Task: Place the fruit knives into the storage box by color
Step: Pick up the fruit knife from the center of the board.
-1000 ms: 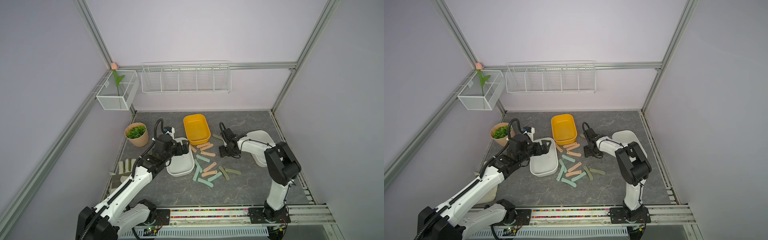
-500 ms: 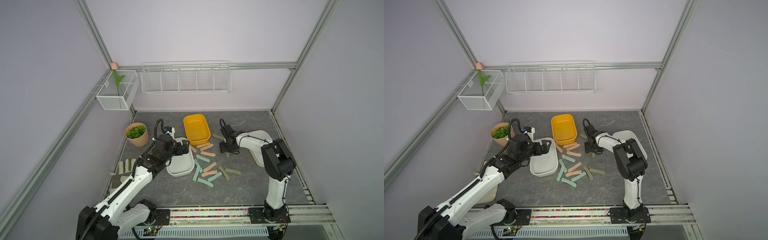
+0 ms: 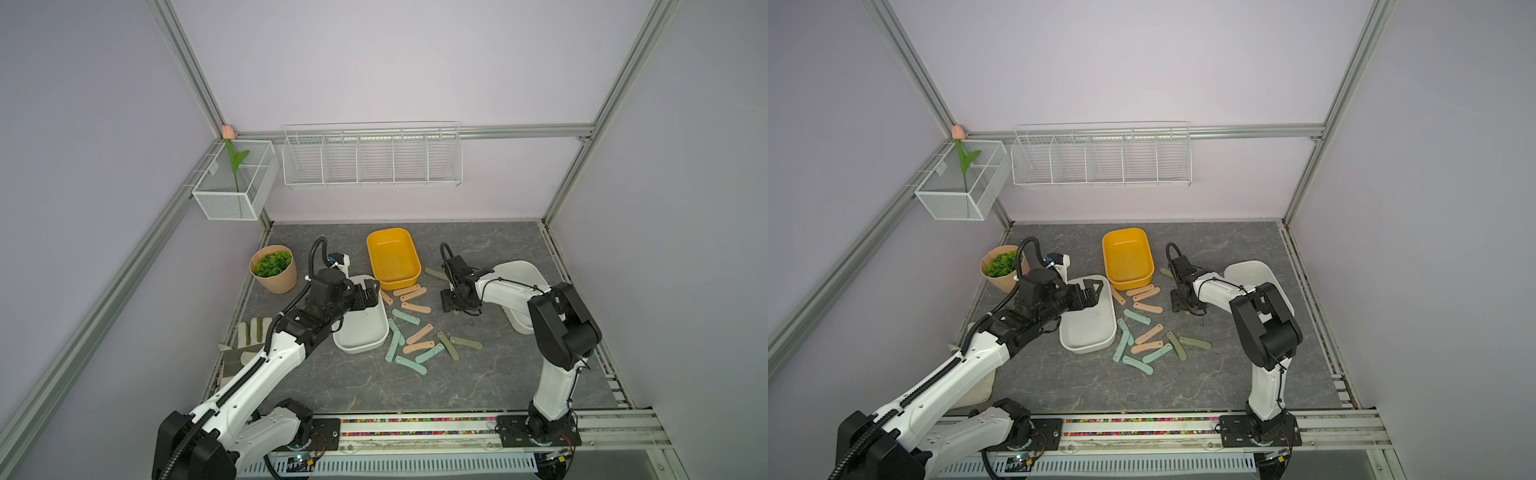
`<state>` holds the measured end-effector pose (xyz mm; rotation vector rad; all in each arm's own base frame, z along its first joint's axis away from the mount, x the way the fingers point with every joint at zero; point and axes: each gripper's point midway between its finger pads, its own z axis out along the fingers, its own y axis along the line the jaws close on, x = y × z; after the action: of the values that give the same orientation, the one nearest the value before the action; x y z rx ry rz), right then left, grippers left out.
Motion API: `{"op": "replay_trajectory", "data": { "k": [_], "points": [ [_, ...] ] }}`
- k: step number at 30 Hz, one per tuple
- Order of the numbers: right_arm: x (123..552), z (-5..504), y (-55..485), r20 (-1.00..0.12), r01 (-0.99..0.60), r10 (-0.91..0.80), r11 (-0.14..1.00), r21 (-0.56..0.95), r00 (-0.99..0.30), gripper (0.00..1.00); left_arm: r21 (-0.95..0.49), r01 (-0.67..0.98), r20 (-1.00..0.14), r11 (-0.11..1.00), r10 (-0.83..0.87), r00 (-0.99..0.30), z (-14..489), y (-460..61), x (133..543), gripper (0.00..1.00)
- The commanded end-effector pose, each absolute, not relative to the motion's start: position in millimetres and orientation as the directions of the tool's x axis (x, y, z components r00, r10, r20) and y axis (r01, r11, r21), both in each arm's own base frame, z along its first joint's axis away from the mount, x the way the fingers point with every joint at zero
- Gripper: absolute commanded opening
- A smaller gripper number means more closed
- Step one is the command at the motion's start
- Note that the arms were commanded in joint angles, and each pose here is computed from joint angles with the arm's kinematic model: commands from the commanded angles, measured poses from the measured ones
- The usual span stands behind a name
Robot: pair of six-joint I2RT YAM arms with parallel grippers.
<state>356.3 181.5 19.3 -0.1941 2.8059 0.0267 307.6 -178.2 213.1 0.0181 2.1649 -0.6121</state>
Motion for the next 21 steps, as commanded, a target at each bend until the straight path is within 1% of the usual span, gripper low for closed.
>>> {"op": "replay_trajectory", "data": {
  "k": [1,8,13,21],
  "points": [
    [320,-5,170,-0.202,-0.146,-0.156,0.987,-0.064,-0.967,0.64,-0.437,0.224,-0.747,0.871,-0.213,-0.629,213,-180,305,1.00],
    [321,-8,163,-0.200,-0.134,-0.152,0.986,-0.101,-0.968,0.51,-0.437,0.225,-0.749,0.871,-0.213,-0.628,214,-180,306,0.99],
    [322,-10,156,-0.196,-0.110,-0.133,0.986,-0.123,-0.971,0.44,-0.439,0.227,-0.747,0.869,-0.213,-0.630,213,-182,307,0.99],
    [319,-10,151,-0.193,-0.076,-0.091,0.993,-0.086,-0.977,0.29,-0.443,0.226,-0.745,0.867,-0.216,-0.631,215,-183,307,0.99]
  ]
}}
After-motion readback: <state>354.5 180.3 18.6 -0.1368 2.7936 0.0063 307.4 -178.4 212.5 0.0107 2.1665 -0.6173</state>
